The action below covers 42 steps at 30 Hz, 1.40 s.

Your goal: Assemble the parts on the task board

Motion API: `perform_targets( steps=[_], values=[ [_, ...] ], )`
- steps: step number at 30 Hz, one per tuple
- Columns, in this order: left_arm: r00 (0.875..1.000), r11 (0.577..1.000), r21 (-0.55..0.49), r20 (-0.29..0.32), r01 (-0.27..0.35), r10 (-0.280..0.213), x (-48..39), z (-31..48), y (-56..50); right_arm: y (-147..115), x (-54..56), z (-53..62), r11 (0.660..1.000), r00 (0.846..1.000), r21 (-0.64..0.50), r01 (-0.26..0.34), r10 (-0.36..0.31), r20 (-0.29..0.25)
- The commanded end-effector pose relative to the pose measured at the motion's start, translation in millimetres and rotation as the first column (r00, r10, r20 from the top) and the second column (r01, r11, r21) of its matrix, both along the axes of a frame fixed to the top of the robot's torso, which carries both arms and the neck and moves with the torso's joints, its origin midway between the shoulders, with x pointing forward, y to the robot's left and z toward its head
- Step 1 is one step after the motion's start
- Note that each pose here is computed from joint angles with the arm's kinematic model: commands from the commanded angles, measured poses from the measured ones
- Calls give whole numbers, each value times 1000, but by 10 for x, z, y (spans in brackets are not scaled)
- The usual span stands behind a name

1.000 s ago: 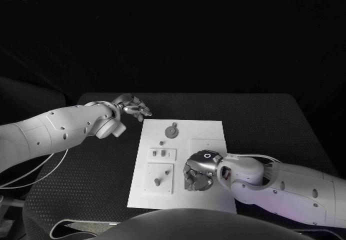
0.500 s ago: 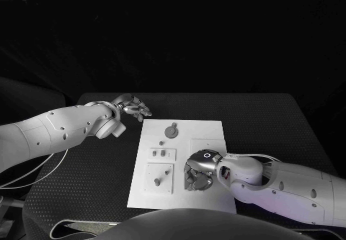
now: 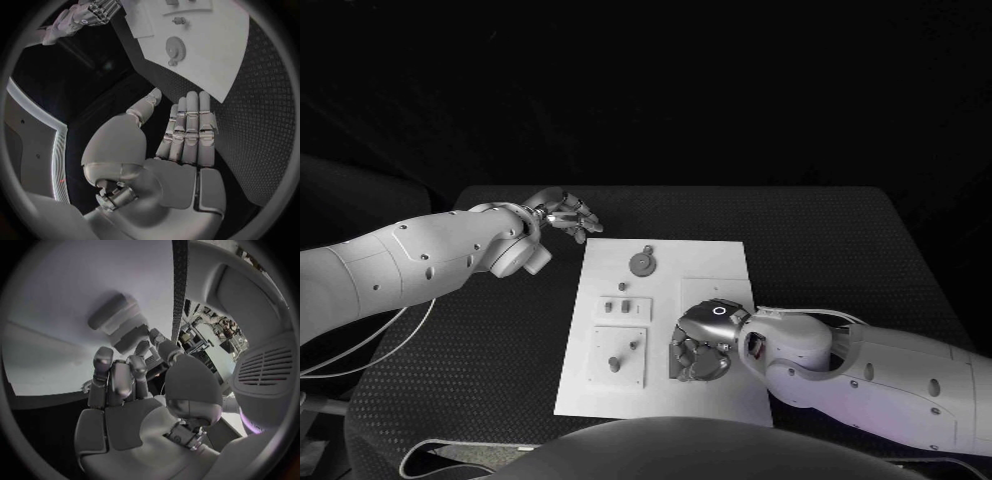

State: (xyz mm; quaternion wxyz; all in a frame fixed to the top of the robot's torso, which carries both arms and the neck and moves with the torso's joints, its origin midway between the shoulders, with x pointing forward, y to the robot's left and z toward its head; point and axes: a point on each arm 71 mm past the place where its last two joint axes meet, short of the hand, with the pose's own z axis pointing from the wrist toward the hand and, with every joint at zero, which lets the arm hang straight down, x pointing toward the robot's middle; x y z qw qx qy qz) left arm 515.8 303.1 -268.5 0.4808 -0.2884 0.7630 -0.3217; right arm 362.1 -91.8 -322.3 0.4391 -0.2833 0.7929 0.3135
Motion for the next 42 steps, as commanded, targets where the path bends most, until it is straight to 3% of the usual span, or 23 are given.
perform_targets(
  steps=[1,10,14,17,21,23,28,29,31,33,37,40,42],
  values=[
    [1000,1000,1,-7,15,-15,-2,-1,-12,-63,30,23,995,997,67,71,-68,-45],
    [1000,1000,2,-6,15,-15,-4,0,-7,-192,71,106,966,980,195,173,-148,-133],
    [1000,1000,3,-5,13,-13,-4,0,1,-278,102,135,964,974,179,198,-173,-147],
    [1000,1000,3,-7,13,-13,-5,0,2,-428,166,119,962,951,99,254,-230,-204],
    [1000,1000,3,-7,13,-13,-6,0,1,-632,221,61,949,903,4,315,-298,-308],
    [1000,1000,3,-8,13,-13,-6,-1,2,-690,237,57,932,875,-31,360,-349,-334],
    [1000,1000,3,-12,16,-16,-6,-4,-6,-769,217,14,929,836,-124,350,-369,-407],
    [1000,1000,4,-13,17,-17,-6,-5,-7,-783,215,11,923,822,-128,362,-381,-423],
    [1000,1000,5,-13,17,-17,-6,-5,-8,-810,199,-11,913,784,-150,380,-404,-471],
    [1000,1000,5,-13,17,-17,-5,-6,-8,-849,172,-48,896,728,-200,396,-439,-526],
    [1000,1000,5,-14,18,-18,-6,-6,-12,-884,158,-91,861,643,-258,438,-501,-580],
    [1000,1000,5,-13,18,-18,-7,-6,-14,-889,167,-105,844,618,-278,460,-528,-582],
    [1000,1000,5,-13,19,-19,-6,-6,-18,-870,190,-111,832,615,-281,478,-545,-570]
  ],
)
